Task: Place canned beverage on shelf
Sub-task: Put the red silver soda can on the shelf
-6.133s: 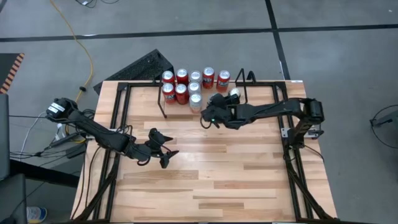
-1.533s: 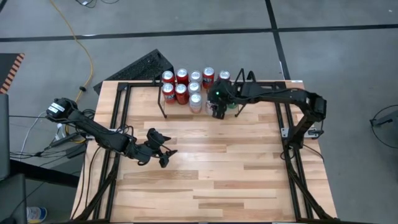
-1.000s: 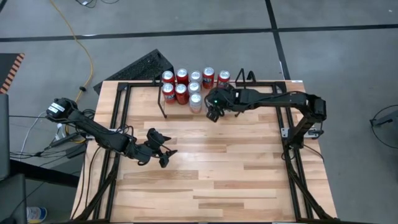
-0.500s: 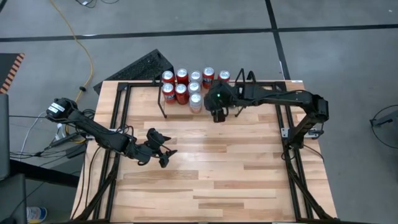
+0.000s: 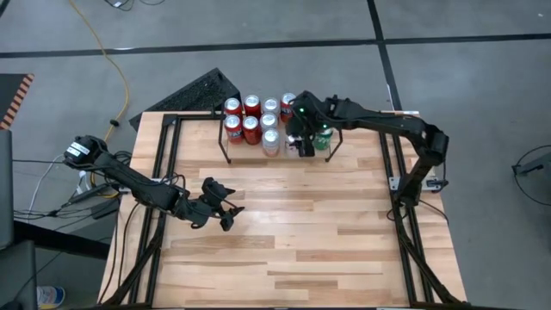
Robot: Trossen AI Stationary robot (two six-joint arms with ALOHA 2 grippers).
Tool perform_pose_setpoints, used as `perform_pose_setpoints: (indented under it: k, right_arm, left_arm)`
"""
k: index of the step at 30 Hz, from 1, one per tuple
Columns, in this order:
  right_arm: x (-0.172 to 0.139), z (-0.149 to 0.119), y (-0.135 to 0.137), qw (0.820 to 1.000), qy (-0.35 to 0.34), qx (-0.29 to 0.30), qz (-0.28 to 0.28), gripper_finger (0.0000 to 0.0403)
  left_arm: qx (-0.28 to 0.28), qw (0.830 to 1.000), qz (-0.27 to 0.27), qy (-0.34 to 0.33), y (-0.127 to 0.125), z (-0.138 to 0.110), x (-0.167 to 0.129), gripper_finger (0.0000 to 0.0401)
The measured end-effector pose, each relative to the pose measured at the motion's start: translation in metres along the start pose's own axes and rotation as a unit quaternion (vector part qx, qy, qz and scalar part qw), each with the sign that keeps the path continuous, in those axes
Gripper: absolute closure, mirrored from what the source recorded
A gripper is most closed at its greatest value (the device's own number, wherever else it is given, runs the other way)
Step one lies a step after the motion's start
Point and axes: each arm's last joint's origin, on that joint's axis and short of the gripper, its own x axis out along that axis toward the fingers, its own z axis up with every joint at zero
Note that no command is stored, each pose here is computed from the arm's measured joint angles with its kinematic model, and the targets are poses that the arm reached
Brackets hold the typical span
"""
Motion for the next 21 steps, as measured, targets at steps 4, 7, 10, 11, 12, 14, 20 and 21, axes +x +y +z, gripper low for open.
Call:
perform_pose_setpoints:
  k: [4, 7, 10, 11, 12, 14, 20, 21]
  right_arm:
    - [0.015, -0.006, -0.002, 1.0, 0.021, -0.008, 0.009, 0.0117]
    - [0.023, -0.009, -0.004, 0.999, 0.031, -0.01, 0.009, 0.0117]
    - [0.023, -0.01, -0.005, 0.999, 0.038, -0.004, 0.005, 0.0117]
    - [0.024, -0.01, -0.005, 0.999, 0.041, -0.002, 0.003, 0.0117]
    - [0.024, -0.01, -0.005, 0.999, 0.042, 0.0, 0.002, 0.0117]
    - [0.024, -0.008, -0.002, 0.999, 0.042, 0.008, 0.003, 0.0117]
    - [0.025, -0.004, 0.005, 0.995, 0.067, 0.062, -0.043, 0.0117]
    - [0.025, -0.003, 0.007, 0.994, 0.071, 0.07, -0.054, 0.0117]
  left_arm:
    - [0.0, 1.0, 0.0, 0.0, 0.0, 0.0, 0.0, 0.0067]
    - [0.0, 1.0, 0.0, 0.0, 0.0, 0.0, 0.0, 0.0067]
    - [0.001, 1.0, 0.001, 0.001, 0.0, 0.0, 0.0, 0.0067]
    - [0.001, 1.0, 0.001, 0.001, 0.0, 0.0, 0.0, 0.0067]
    - [0.001, 1.0, 0.001, 0.001, 0.0, 0.0, 0.0, 0.0067]
    - [0.002, 1.0, 0.001, 0.002, 0.0, 0.0, 0.0, 0.0067]
    - [0.002, 1.0, 0.001, 0.001, 0.0, 0.0, 0.0, 0.0067]
    - [0.002, 1.0, 0.001, 0.001, 0.0, 0.0, 0.0, 0.0067]
